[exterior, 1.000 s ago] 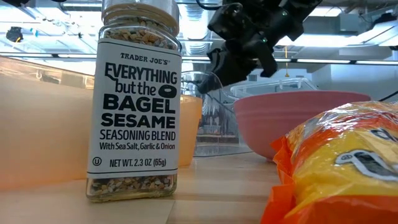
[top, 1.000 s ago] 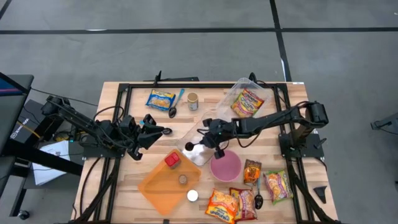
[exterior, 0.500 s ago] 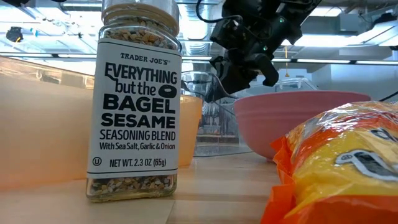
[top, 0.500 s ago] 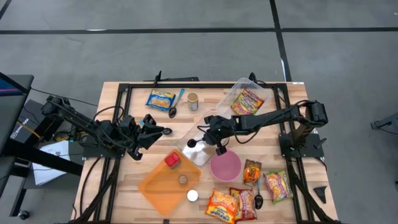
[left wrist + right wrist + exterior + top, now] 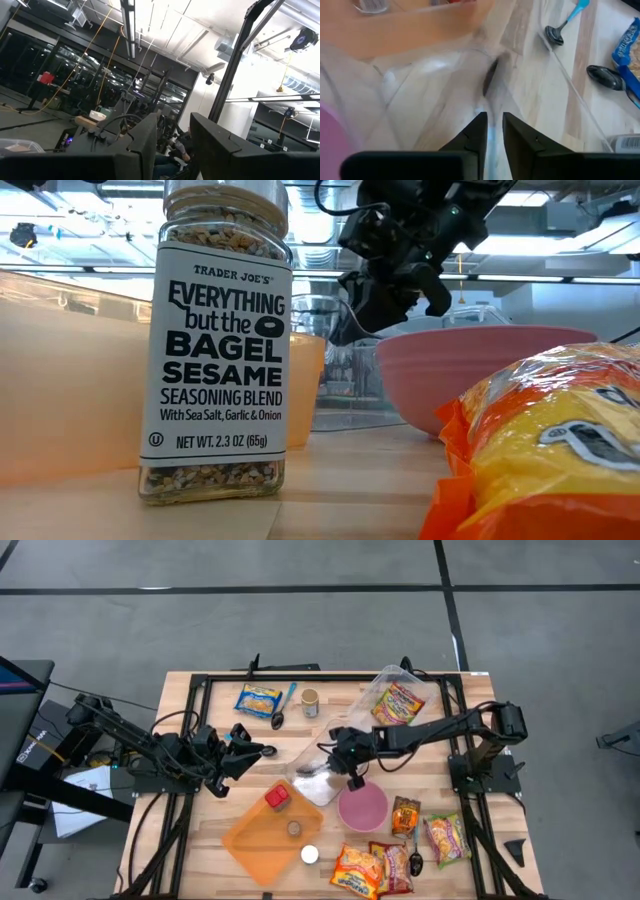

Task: Pick & Place Food Item
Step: Put the green noodle pack into the transparent container

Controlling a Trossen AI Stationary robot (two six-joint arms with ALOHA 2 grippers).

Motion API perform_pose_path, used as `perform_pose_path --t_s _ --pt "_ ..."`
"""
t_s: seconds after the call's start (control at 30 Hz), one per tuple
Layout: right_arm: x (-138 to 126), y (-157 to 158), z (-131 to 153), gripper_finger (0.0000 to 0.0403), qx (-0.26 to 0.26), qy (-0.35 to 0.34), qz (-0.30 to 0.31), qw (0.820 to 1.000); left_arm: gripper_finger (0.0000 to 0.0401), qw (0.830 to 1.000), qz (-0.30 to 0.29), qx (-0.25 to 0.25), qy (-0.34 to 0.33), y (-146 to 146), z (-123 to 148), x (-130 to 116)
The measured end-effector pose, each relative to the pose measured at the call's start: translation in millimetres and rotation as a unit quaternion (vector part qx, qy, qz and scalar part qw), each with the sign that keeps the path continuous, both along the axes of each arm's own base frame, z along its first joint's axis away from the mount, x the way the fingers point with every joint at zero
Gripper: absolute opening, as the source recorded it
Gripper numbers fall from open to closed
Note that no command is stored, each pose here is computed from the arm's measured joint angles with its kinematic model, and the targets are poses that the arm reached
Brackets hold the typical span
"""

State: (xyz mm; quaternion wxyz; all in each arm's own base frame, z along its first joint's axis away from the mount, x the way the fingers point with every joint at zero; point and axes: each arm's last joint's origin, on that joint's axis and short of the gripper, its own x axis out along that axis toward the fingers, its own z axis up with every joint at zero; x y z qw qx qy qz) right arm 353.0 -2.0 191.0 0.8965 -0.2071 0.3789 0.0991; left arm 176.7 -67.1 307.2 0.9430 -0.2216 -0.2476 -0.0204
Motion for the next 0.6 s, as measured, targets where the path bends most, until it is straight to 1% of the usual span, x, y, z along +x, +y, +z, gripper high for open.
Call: perform_pose_path --t_s 0.17,0.3,0.5,0.6 --pt "0.1 0.0 0.1 0.0058 0.003 0.0 -0.003 1.0 0.0112 1.0 0.0 0.0 0.0 0.1 0.0 0.0" --pt "-0.4 0.0 3.0 0.0058 0.022 -0.005 -0.023 0.999 0.0112 1.0 0.0 0.0 0.0 0.0 0.0 0.0" --pt "-6.5 8.5 24.2 0.0059 0.062 -0.036 -0.048 0.996 0.0112 1.0 0.0 0.0 0.0 0.0 0.0 0.0" --pt "-12.3 17.0 39.8 0.0059 0.098 -0.058 -0.064 0.991 0.0112 1.0 0.0 0.0 0.0 0.1 0.1 0.0"
